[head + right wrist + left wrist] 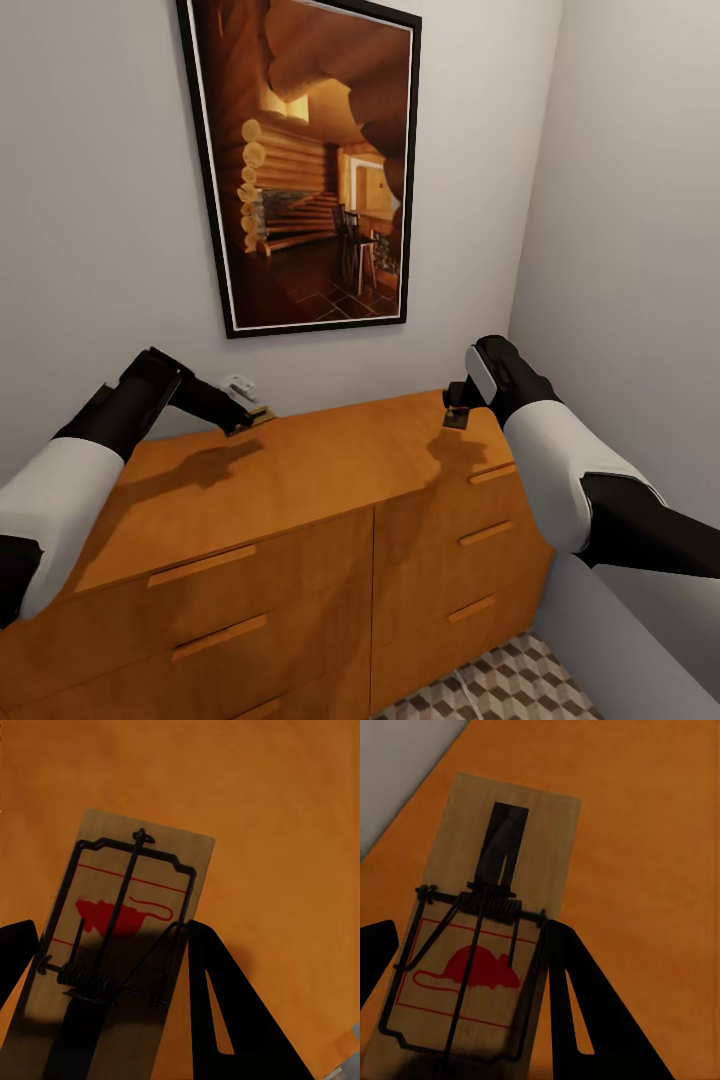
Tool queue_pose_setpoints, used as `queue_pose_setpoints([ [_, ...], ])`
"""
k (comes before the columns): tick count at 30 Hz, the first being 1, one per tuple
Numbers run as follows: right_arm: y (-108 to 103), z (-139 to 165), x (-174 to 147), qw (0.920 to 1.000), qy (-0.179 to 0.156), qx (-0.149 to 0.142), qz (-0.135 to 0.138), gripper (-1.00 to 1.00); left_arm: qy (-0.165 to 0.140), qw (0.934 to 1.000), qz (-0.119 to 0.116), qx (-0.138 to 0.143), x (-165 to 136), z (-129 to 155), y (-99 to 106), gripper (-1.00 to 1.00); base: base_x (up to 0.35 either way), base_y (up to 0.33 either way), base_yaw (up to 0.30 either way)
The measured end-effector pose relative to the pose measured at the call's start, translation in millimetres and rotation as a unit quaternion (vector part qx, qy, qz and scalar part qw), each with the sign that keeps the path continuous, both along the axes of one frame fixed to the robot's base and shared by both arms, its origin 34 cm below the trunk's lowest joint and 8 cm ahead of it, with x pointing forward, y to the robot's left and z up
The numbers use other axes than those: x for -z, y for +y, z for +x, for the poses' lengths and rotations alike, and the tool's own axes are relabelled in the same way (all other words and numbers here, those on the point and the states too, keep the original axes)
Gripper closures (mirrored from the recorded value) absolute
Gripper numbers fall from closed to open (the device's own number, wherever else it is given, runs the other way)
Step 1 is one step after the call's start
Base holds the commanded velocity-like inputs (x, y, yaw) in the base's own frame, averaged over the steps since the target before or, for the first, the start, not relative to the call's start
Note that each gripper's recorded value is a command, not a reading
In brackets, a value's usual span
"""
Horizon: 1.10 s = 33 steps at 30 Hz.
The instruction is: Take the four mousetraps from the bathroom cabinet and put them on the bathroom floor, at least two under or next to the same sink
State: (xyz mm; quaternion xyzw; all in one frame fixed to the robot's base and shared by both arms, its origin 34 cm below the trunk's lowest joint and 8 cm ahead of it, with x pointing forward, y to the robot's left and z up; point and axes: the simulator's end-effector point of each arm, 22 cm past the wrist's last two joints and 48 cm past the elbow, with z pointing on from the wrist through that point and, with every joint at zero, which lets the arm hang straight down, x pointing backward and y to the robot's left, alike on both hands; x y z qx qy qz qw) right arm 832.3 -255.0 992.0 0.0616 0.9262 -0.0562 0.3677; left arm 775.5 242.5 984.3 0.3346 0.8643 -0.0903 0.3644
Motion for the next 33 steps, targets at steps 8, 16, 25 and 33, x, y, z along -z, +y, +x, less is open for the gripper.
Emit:
queue_pose_setpoints([
  [8,1,0,0,1.0,0.0,-0.001,0.001,1.0,0.019,0.999,0.016,-0.037,7,0,16,1.0,0.0,0.0,0.0],
  [16,9,0,0,1.0,0.0,-0.007,0.004,1.0,0.029,0.9897,0.008,-0.14,3,6,57,1.0,0.0,0.0,0.0],
  [25,12,0,0,1.0,0.0,-0.009,0.005,1.0,0.002,0.9829,-0.037,-0.18,-25,12,79,1.0,0.0,0.0,0.0],
  [33,11,0,0,1.0,0.0,-0.008,0.004,1.0,-0.005,0.9814,-0.02,-0.191,-27,13,87,1.0,0.0,0.0,0.0],
])
